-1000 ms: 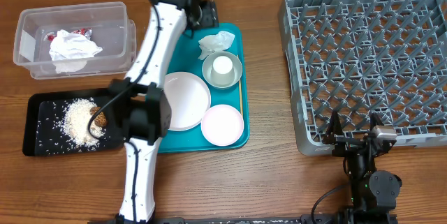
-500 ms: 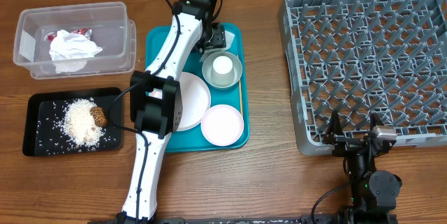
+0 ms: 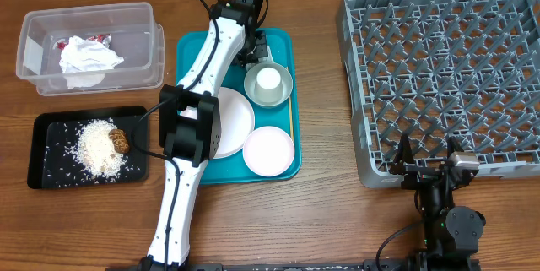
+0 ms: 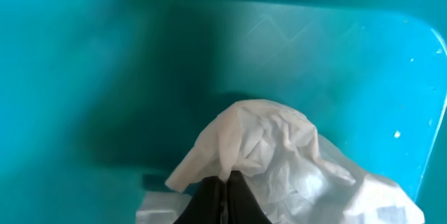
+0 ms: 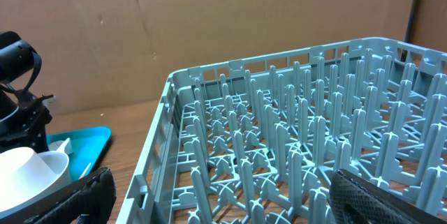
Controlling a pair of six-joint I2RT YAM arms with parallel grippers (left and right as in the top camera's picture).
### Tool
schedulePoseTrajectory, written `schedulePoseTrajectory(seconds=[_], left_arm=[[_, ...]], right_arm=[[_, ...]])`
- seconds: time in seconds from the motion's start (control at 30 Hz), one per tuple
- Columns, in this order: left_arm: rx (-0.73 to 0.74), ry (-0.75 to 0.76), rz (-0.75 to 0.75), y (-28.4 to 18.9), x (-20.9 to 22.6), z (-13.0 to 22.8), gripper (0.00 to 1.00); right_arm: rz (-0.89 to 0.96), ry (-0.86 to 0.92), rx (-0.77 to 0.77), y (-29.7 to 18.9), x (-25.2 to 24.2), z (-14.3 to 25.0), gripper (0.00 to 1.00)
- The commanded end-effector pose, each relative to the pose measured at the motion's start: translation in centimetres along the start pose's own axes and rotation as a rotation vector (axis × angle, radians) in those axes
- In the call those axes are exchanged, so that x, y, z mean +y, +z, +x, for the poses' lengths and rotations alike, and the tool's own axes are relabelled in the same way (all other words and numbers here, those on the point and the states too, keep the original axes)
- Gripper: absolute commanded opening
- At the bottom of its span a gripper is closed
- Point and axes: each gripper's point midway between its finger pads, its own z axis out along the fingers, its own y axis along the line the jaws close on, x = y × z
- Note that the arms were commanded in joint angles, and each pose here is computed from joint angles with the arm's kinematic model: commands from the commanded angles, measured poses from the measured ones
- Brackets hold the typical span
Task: Sort waste into correct bins and load items into the dishwasher
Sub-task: 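Grasp the second white tissue on the teal tray with the left gripper, then carry the second tissue left and release it into the clear bin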
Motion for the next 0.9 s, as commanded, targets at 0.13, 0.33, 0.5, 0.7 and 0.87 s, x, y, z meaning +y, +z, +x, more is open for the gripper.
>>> schedulePoseTrajectory(seconds=[0.13, 0.33, 0.5, 0.7, 0.87], left_arm=[[-0.165, -0.062, 0.048, -6.9, 1.5, -5.7, 0.04], [-0.356, -0.192, 0.003, -14.5, 7.8, -10.2, 0.04], [-0.379, -0.355, -0.059, -16.5, 15.4, -11.0, 0.04], [-0.270, -0.632, -0.206, -15.4, 25.7, -8.0, 0.04], [-0.213, -0.781, -0.221, -15.0, 31.1, -6.1, 0.47]], right_arm=[[-0.002, -0.003, -0.005, 0.0, 0.0, 0.1, 1.00], [-0.002, -0.004, -0.005, 0.0, 0.0, 0.1, 1.00], [-0.002, -0.003, -0.005, 0.0, 0.0, 0.1, 1.00], [-0.002, -0.003, -0.005, 0.0, 0.0, 0.1, 1.00], [-0.002, -0.003, -0.005, 0.0, 0.0, 0.1, 1.00]])
